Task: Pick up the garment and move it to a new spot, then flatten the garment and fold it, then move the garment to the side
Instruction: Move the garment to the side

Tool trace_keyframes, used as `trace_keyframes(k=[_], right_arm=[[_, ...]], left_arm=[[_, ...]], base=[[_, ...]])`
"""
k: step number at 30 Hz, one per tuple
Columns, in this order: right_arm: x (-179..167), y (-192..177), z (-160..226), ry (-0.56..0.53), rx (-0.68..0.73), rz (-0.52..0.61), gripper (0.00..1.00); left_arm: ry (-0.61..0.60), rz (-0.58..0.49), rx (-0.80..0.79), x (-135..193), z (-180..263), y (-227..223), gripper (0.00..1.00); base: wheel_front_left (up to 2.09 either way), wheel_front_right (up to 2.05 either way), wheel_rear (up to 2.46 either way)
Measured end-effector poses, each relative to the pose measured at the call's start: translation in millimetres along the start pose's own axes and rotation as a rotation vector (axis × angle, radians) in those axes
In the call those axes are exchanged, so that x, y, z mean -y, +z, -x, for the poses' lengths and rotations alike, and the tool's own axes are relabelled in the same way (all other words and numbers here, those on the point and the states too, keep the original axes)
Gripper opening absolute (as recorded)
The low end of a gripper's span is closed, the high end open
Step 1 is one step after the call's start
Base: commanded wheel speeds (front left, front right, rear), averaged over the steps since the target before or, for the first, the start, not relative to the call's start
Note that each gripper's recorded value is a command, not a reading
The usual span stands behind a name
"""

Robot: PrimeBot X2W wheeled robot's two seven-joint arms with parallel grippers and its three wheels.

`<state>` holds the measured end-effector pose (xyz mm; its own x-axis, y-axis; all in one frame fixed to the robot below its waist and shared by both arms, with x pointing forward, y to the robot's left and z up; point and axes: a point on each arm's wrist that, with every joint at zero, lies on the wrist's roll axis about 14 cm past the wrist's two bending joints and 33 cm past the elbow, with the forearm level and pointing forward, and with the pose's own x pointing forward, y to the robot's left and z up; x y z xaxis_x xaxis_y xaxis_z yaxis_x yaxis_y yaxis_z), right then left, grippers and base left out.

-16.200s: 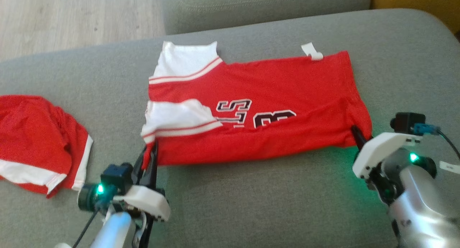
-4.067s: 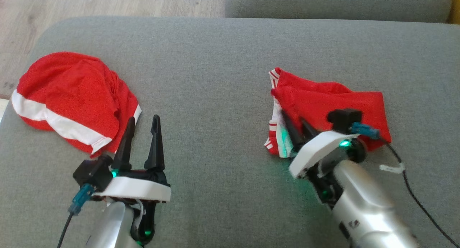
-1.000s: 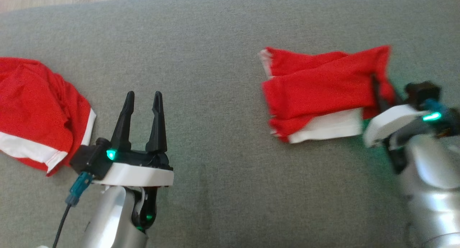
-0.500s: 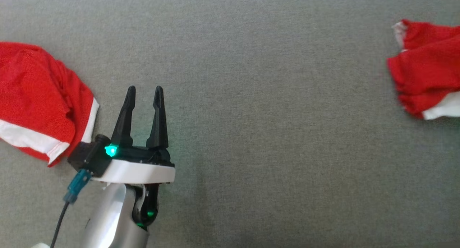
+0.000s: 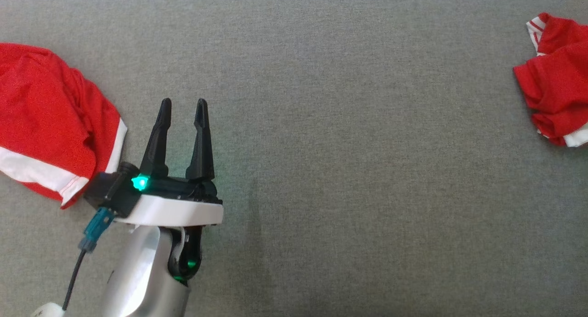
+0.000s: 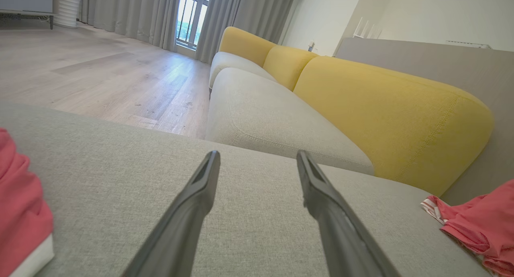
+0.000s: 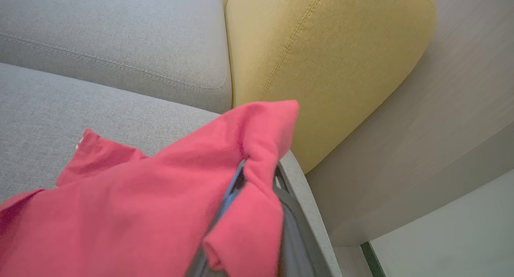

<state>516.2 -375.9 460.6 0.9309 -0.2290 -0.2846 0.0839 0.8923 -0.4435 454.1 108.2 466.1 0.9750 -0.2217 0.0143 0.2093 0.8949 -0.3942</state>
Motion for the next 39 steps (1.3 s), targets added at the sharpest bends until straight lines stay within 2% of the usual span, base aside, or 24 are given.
trace_keyframes(k=[1, 7, 13, 17, 23, 28, 33, 36, 39], right_arm=[[0, 3, -1, -0.002, 0.008, -0.002, 1.00], [-4, 24, 4, -0.009, 0.085, -0.051, 1.00], [-26, 67, 17, 0.023, 0.245, -0.144, 1.00], [-62, 96, 40, 0.098, 0.351, -0.239, 1.00], [-112, 114, 90, 0.195, 0.424, -0.429, 1.00], [-136, 107, 125, 0.232, 0.413, -0.545, 1.00], [-140, 77, 148, 0.221, 0.367, -0.595, 1.00], [-143, 56, 159, 0.217, 0.330, -0.669, 1.00], [-153, 44, 166, 0.234, 0.302, -0.673, 1.00]], left_arm=[[0.000, -0.001, 0.001, 0, 0, 0, 1.00], [-0.007, -0.004, 0.012, 4, 1, 6, 1.00], [-0.008, -0.009, 0.051, 7, 5, 21, 1.00], [-0.011, -0.010, 0.079, 11, 12, 33, 1.00], [0.005, -0.001, 0.114, 12, 31, 46, 1.00], [-0.005, -0.001, 0.126, 19, 45, 50, 1.00], [-0.002, 0.003, 0.107, 21, 60, 42, 1.00], [0.002, 0.001, 0.097, 21, 66, 39, 1.00], [0.005, 0.000, 0.089, 21, 71, 36, 1.00]], base=[[0.00, 0.00, 0.00], [0.00, 0.00, 0.00], [0.00, 0.00, 0.00], [0.00, 0.00, 0.00], [0.00, 0.00, 0.00], [0.00, 0.00, 0.00], [0.00, 0.00, 0.00], [0.00, 0.00, 0.00], [0.00, 0.00, 0.00]])
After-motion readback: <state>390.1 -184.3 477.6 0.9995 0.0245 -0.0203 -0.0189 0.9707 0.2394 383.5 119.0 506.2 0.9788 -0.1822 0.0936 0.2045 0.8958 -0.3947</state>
